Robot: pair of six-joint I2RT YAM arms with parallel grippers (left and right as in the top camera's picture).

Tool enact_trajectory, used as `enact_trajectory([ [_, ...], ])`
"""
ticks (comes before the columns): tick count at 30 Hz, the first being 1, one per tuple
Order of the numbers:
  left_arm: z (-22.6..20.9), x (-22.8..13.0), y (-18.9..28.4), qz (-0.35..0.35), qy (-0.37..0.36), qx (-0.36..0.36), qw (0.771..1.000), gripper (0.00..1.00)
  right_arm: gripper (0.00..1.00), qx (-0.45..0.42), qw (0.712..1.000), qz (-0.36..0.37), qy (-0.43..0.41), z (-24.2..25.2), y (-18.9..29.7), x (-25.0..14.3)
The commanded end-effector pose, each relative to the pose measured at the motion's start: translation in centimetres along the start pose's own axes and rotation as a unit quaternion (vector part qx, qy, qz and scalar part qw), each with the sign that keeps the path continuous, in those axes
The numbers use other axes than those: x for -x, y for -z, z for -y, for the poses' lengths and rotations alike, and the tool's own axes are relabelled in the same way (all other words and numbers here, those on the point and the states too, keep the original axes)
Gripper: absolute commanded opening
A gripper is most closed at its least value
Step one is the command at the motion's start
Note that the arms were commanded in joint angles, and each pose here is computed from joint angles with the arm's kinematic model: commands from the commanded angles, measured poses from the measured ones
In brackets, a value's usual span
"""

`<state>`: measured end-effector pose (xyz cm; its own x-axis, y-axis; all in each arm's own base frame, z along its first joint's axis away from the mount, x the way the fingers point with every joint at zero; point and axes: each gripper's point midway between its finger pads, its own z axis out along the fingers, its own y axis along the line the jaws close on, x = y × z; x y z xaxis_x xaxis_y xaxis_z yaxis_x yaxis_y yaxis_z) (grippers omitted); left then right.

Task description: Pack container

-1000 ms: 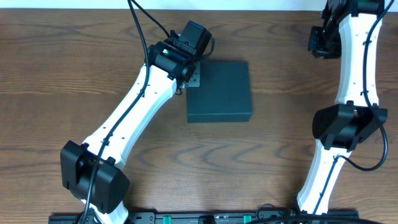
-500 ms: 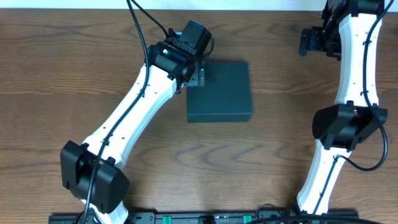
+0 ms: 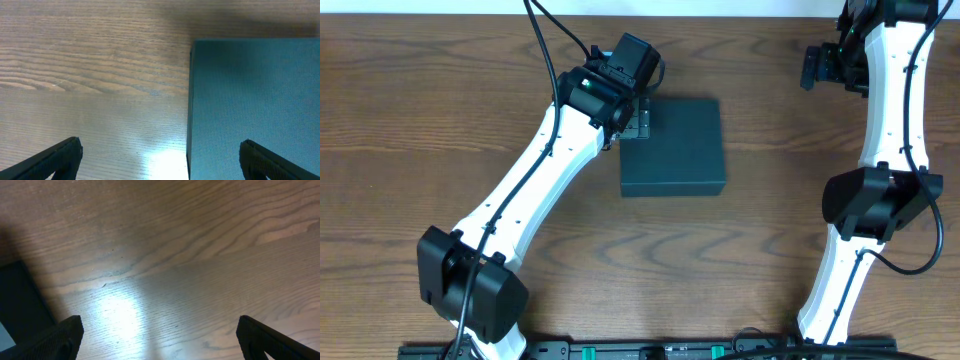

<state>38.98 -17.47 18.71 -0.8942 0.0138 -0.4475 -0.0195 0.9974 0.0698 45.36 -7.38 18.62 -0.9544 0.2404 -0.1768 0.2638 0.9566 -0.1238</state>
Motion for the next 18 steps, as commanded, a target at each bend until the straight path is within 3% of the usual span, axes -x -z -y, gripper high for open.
enact_trajectory([
  [1, -0.4, 0.1, -0.2, 0.0, 0.002, 0.008, 1.0, 0.99, 0.99, 0.002, 1.0, -0.002, 0.006, -0.3, -0.1, 0.0],
  [9, -0.4, 0.1, -0.2, 0.0, 0.002, 0.008, 1.0, 0.98, 0.99, 0.009, 0.999, 0.031, 0.011, -0.8, 2.9, -0.2],
  [18, -0.4, 0.1, -0.2, 0.0, 0.002, 0.008, 1.0, 0.99, 0.99, 0.058, 0.977, 0.201, 0.047, -3.1, 18.1, -4.2],
])
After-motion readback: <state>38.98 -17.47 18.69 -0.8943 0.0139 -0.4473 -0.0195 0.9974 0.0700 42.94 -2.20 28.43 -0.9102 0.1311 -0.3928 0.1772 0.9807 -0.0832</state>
